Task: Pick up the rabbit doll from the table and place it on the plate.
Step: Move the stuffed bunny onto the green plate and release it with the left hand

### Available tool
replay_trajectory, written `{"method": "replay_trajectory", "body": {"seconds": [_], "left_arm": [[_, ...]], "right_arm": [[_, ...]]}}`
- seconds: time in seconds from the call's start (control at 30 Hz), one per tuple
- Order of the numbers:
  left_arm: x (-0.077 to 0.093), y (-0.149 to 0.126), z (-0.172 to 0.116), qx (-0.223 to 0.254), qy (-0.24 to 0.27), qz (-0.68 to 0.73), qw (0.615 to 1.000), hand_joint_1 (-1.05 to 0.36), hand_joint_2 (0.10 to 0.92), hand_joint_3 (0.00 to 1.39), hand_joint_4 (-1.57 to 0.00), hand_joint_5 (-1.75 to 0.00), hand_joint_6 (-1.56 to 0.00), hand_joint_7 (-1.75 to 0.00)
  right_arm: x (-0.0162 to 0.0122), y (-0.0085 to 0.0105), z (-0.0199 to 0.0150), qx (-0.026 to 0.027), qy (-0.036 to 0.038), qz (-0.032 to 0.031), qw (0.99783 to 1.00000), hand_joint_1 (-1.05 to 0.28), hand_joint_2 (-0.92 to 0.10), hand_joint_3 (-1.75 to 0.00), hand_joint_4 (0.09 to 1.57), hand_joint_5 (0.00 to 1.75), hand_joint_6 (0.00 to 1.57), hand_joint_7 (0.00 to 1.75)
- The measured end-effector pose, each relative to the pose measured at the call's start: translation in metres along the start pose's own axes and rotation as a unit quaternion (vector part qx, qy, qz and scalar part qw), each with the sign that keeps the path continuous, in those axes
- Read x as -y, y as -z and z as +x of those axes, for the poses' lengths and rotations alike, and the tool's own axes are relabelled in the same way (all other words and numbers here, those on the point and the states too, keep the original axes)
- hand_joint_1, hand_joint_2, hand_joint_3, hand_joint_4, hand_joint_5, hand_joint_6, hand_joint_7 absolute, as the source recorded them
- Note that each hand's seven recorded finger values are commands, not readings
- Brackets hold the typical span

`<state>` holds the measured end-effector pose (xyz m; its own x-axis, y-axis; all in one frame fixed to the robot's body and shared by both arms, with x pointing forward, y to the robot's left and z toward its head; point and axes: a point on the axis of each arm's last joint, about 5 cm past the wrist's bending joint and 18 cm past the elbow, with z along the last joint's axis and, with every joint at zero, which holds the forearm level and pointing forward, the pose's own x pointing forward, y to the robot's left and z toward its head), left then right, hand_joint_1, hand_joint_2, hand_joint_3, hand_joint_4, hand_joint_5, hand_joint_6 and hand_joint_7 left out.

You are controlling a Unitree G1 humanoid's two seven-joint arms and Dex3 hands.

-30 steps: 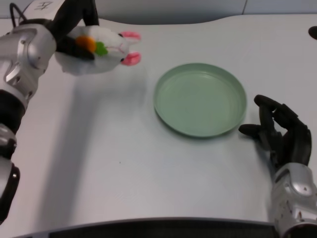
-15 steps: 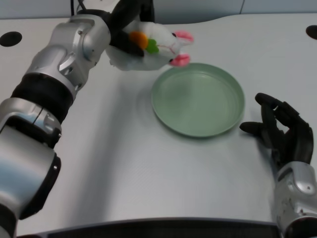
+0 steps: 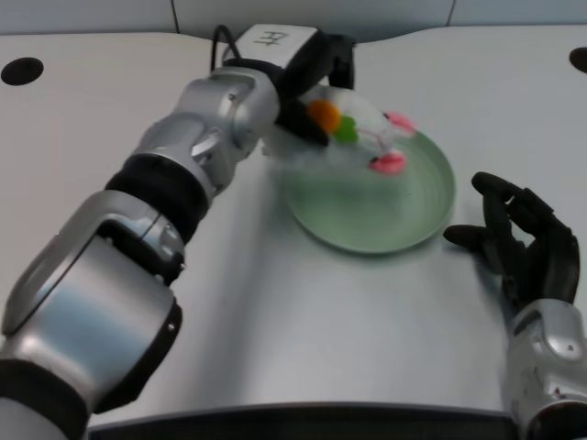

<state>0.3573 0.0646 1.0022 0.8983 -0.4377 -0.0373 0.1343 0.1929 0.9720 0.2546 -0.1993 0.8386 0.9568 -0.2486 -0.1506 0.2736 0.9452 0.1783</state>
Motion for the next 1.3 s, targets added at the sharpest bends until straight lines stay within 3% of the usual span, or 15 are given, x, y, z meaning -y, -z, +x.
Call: {"method": "replay_trajectory", "body": {"seconds": [0.1,0.17,0.27,0.33,0.4,0.63,0.73,0.8,0.87,0.9,0.97,1.07,1.17,1.23,1.3], "left_arm": [[0.004,-0.008,0.002,0.006,0.002,-0.004,1.000,-0.20,0.910,0.01,-0.64,-1.32,-0.74,-0.89],[0.007,-0.012,0.003,0.007,0.010,-0.006,1.000,-0.21,0.896,0.00,-0.62,-1.58,-0.68,-1.15],[0.012,-0.018,0.005,0.009,0.020,0.001,1.000,-0.19,0.871,0.00,-0.71,-1.72,-0.67,-1.44],[0.014,-0.022,0.006,0.012,0.020,0.010,1.000,-0.20,0.867,0.00,-0.67,-1.66,-0.69,-1.32],[0.015,-0.025,0.006,0.013,0.021,0.014,1.000,-0.21,0.850,0.00,-0.67,-1.49,-0.74,-1.05],[0.016,-0.029,0.008,0.016,0.017,0.032,0.999,-0.28,0.858,0.00,-0.69,-1.33,-0.80,-0.74],[0.018,-0.028,0.007,0.014,0.017,0.043,0.999,-0.32,0.868,0.01,-0.70,-1.35,-0.82,-0.65],[0.019,-0.028,0.007,0.009,0.022,0.055,0.998,-0.45,0.873,0.00,-0.62,-1.53,-0.58,-0.99],[0.017,-0.028,0.008,0.002,0.036,0.069,0.997,-0.49,0.877,0.00,-0.58,-1.53,-0.50,-1.08],[0.016,-0.028,0.008,0.000,0.042,0.073,0.996,-0.51,0.877,0.00,-0.53,-1.47,-0.47,-1.08],[0.013,-0.029,0.009,-0.001,0.050,0.076,0.996,-0.68,0.866,0.00,-0.42,-1.11,-0.35,-0.78],[0.010,-0.029,0.009,0.000,0.070,0.076,0.995,-0.82,0.886,0.00,-0.07,-0.95,-0.06,-0.70],[0.009,-0.030,0.010,0.000,0.081,0.071,0.994,-0.91,0.890,0.00,-0.01,-0.66,-0.01,-0.53],[0.009,-0.030,0.010,0.000,0.089,0.070,0.994,-1.00,0.912,0.03,0.00,-0.19,0.00,-0.17],[0.008,-0.031,0.010,0.000,0.103,0.072,0.992,-1.04,0.919,0.07,0.00,-0.04,0.00,-0.03]], "right_arm": [[-0.0019,0.0003,-0.0007,0.0016,0.0024,-0.0002,1.00000,-0.31,-0.92,-0.23,0.78,1.03,0.84,0.37],[-0.0029,0.0008,-0.0013,0.0019,0.0019,0.0014,1.00000,-0.31,-0.92,-0.23,0.80,1.04,0.84,0.37],[-0.0036,0.0011,-0.0014,0.0018,0.0018,0.0026,0.99999,-0.32,-0.92,-0.22,0.79,1.04,0.84,0.37],[-0.0040,0.0012,-0.0015,0.0017,0.0012,0.0023,1.00000,-0.33,-0.92,-0.22,0.78,1.05,0.84,0.36],[-0.0045,0.0014,-0.0017,0.0019,0.0003,0.0014,1.00000,-0.31,-0.92,-0.23,0.77,1.05,0.83,0.36],[-0.0052,0.0024,-0.0038,0.0046,-0.0017,0.0016,0.99999,-0.31,-0.92,-0.25,0.77,1.07,0.84,0.36],[-0.0052,0.0027,-0.0045,0.0051,-0.0018,-0.0025,0.99998,-0.31,-0.92,-0.26,0.76,1.08,0.84,0.36],[-0.0050,0.0028,-0.0047,0.0057,-0.0012,-0.0033,0.99998,-0.31,-0.92,-0.25,0.76,1.09,0.84,0.36],[-0.0046,0.0027,-0.0047,0.0059,0.0000,-0.0005,0.99998,-0.31,-0.92,-0.25,0.76,1.09,0.84,0.36],[-0.0045,0.0027,-0.0047,0.0059,0.0004,0.0008,0.99998,-0.31,-0.92,-0.25,0.76,1.09,0.84,0.36],[-0.0045,0.0025,-0.0046,0.0054,0.0007,0.0018,0.99998,-0.31,-0.92,-0.24,0.76,1.09,0.84,0.36],[-0.0049,0.0018,-0.0043,0.0026,0.0011,0.0021,0.99999,-0.31,-0.92,-0.25,0.77,1.09,0.84,0.36],[-0.0049,0.0016,-0.0041,0.0015,0.0014,0.0021,1.00000,-0.31,-0.92,-0.25,0.77,1.09,0.84,0.36],[-0.0051,0.0014,-0.0041,0.0014,0.0020,0.0023,0.99999,-0.31,-0.92,-0.24,0.77,1.09,0.84,0.36],[-0.0051,0.0014,-0.0041,0.0014,0.0021,0.0027,0.99999,-0.31,-0.92,-0.24,0.77,1.08,0.84,0.36]]}}
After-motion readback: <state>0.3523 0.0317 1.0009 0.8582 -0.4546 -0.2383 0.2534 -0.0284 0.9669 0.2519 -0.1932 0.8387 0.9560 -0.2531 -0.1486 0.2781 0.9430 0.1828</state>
